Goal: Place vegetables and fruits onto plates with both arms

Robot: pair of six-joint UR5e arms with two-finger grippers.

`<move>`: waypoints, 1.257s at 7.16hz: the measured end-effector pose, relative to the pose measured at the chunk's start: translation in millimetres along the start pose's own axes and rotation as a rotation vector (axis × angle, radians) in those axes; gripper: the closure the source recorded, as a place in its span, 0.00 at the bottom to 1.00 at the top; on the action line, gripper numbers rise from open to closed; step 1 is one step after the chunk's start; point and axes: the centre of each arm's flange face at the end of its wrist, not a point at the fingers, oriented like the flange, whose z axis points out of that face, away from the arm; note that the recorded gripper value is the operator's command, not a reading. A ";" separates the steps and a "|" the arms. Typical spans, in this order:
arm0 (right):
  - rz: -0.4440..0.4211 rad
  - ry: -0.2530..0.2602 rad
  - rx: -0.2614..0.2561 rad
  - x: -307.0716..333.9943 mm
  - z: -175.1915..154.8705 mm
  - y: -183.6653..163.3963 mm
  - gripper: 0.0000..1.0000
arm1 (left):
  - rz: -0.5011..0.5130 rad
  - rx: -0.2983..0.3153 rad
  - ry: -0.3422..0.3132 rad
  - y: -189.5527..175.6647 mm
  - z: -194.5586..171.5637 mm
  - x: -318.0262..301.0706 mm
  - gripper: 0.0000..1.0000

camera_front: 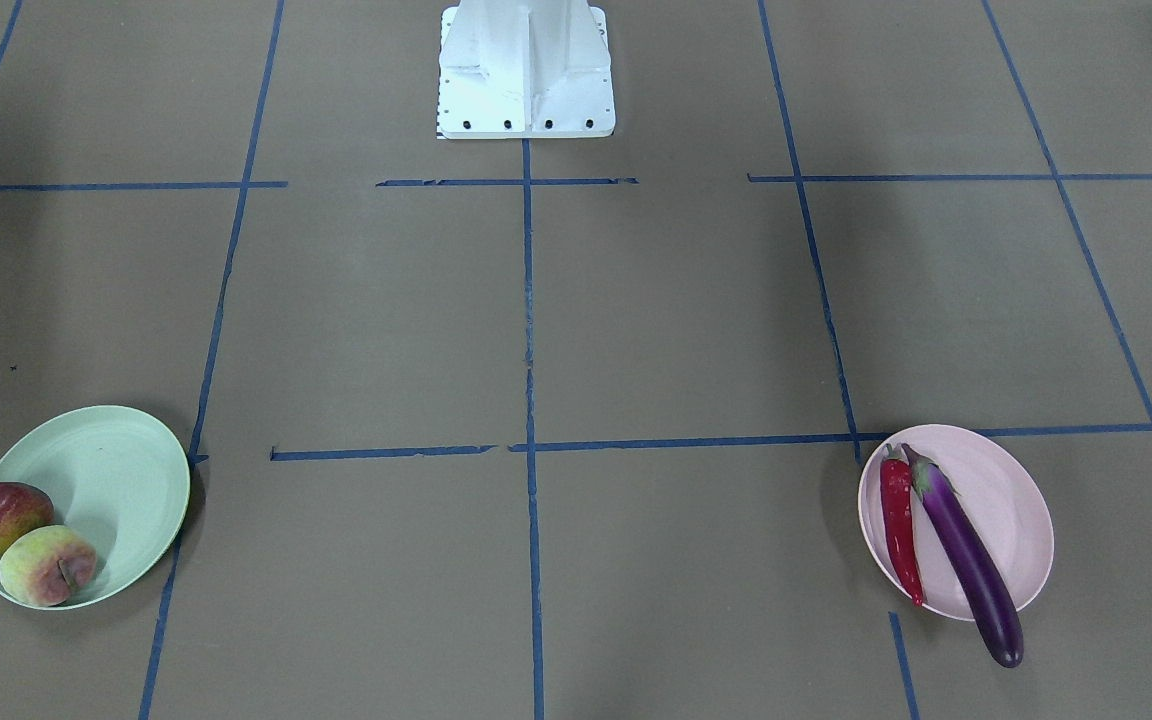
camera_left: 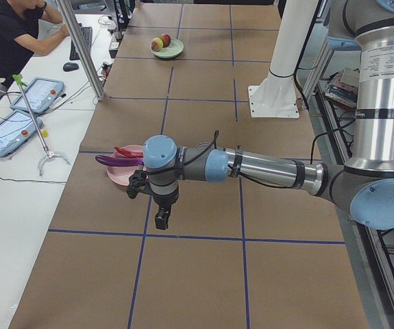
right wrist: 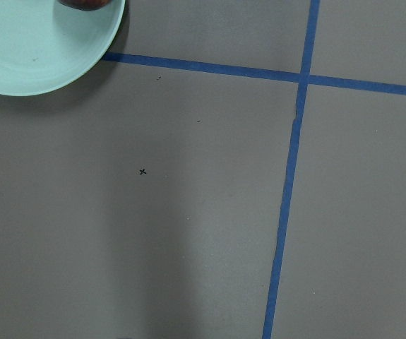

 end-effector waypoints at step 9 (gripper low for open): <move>0.015 -0.006 -0.018 6.6 8.6 2.7 0.00 | -0.008 -0.017 0.032 36.6 5.9 7.3 0.00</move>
